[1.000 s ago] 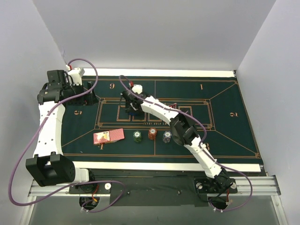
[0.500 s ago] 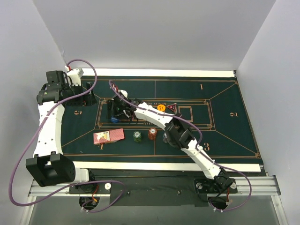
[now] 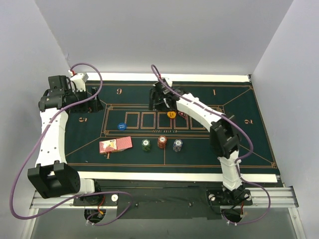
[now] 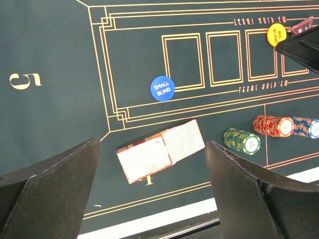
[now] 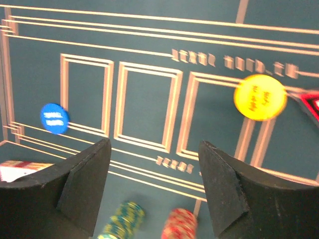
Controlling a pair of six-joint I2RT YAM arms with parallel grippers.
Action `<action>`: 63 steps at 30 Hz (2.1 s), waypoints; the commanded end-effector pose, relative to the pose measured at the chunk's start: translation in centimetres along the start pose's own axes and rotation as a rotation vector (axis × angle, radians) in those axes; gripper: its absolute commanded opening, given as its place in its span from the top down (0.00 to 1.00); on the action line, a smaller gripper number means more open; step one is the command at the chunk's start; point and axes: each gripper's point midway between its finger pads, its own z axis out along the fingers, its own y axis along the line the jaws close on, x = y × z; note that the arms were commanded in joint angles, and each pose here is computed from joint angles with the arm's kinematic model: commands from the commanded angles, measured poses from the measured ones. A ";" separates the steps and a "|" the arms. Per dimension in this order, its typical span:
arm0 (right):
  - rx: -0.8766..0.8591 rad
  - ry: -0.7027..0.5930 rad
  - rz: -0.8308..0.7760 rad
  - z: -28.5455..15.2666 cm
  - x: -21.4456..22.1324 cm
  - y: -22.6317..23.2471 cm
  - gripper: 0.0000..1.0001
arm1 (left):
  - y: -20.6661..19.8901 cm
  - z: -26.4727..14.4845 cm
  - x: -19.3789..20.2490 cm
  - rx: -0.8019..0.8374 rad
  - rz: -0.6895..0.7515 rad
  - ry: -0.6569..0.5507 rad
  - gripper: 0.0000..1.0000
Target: Distribute texas hold em gaming equipment
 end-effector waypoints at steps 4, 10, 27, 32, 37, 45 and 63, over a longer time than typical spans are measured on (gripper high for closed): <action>0.249 0.094 -0.055 -2.2 5.4 -8.4 0.36 | -1.0 1.3 0.8 0.085 -0.026 0.017 0.03; 0.272 0.145 -0.034 -0.9 6.6 -10.7 0.37 | -1.1 1.4 0.7 0.097 -0.027 0.018 0.03; 0.287 0.195 0.009 3.5 5.8 -12.3 0.47 | -1.6 0.8 -0.3 0.111 -0.028 -0.008 0.03; 0.283 0.183 0.020 4.3 4.6 -11.9 0.55 | -2.0 0.7 -0.4 0.119 -0.027 -0.013 0.03; 0.277 0.170 0.035 5.2 3.3 -11.3 0.64 | -1.8 0.8 -0.3 0.113 -0.022 -0.008 0.03; 0.259 0.133 0.119 7.8 0.7 -10.7 0.71 | -1.6 0.9 -0.2 0.102 -0.016 -0.006 0.03; 0.223 -0.039 0.300 10.3 -7.2 -13.0 0.73 | -1.0 1.6 -0.3 0.089 -0.019 0.013 0.03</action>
